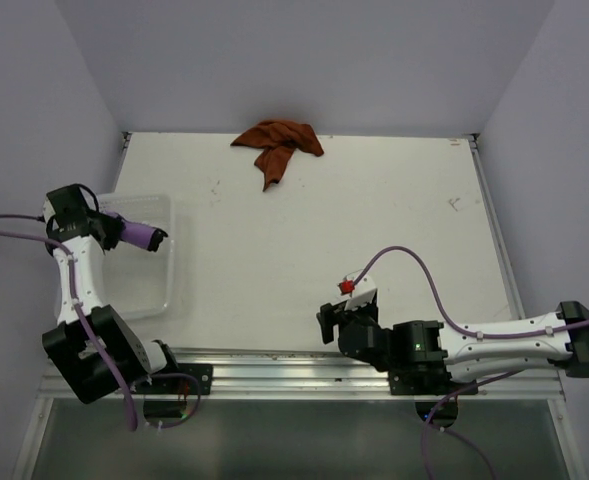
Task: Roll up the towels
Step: Place the rolled towel into the container
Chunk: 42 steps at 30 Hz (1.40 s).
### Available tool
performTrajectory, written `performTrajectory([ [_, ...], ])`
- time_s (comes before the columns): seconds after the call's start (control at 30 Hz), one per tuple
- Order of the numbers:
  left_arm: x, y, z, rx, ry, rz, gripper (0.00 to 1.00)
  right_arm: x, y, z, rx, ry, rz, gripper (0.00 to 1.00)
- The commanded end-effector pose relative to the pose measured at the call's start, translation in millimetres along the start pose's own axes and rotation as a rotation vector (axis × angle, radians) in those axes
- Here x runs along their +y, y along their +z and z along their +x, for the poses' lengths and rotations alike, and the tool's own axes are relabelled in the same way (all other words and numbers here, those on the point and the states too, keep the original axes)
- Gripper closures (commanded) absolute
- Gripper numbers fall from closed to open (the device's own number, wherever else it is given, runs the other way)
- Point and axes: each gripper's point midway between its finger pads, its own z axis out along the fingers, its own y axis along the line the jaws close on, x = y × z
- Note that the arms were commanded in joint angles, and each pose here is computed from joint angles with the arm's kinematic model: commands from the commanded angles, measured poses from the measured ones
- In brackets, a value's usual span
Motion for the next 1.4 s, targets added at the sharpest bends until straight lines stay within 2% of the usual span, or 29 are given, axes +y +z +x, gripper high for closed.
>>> performTrajectory([
  [0.0,6.8,8.2,4.1,0.011,-0.101,0.025,1.00,-8.5,0.5,-0.7,-0.013,0.010,0.023,0.22],
  [0.27,22.2,31.2,-6.1,-0.094,-0.166,-0.012,1.00,-15.3,1.6,1.7,-0.001,0.000,0.035,0.22],
  [0.5,31.4,60.7,-10.1,-0.114,-0.180,-0.055,1.00,-19.5,7.4,1.8,0.015,0.000,0.046,0.22],
  [0.67,28.1,77.9,-8.3,-0.097,-0.115,-0.022,1.00,-18.5,14.6,6.3,0.036,-0.014,0.043,0.22],
  [0.7,26.8,79.6,-10.0,-0.103,-0.101,-0.014,0.82,-16.7,15.6,6.1,0.040,-0.017,0.039,0.22],
  [0.77,26.1,81.2,-9.8,-0.103,-0.087,-0.006,0.68,-13.3,18.5,5.7,0.044,-0.028,0.036,0.22],
  [0.8,25.5,81.1,-11.3,-0.108,-0.085,-0.005,0.56,-11.3,19.1,5.4,0.047,-0.032,0.033,0.22],
  [0.9,26.4,81.1,-13.2,-0.111,-0.083,-0.018,0.42,-7.4,21.3,3.2,0.043,-0.034,0.029,0.22],
  [1.03,28.1,82.9,-10.5,-0.090,-0.080,-0.034,0.32,-6.4,21.4,3.9,0.043,-0.025,0.021,0.22],
  [1.2,28.8,83.0,-5.7,-0.062,-0.076,-0.038,0.26,-11.4,18.3,6.2,0.042,-0.012,0.019,0.22],
  [1.37,-0.5,63.0,-13.4,-0.064,-0.029,0.076,0.22,-16.4,15.8,1.5,0.027,0.006,0.019,0.22],
])
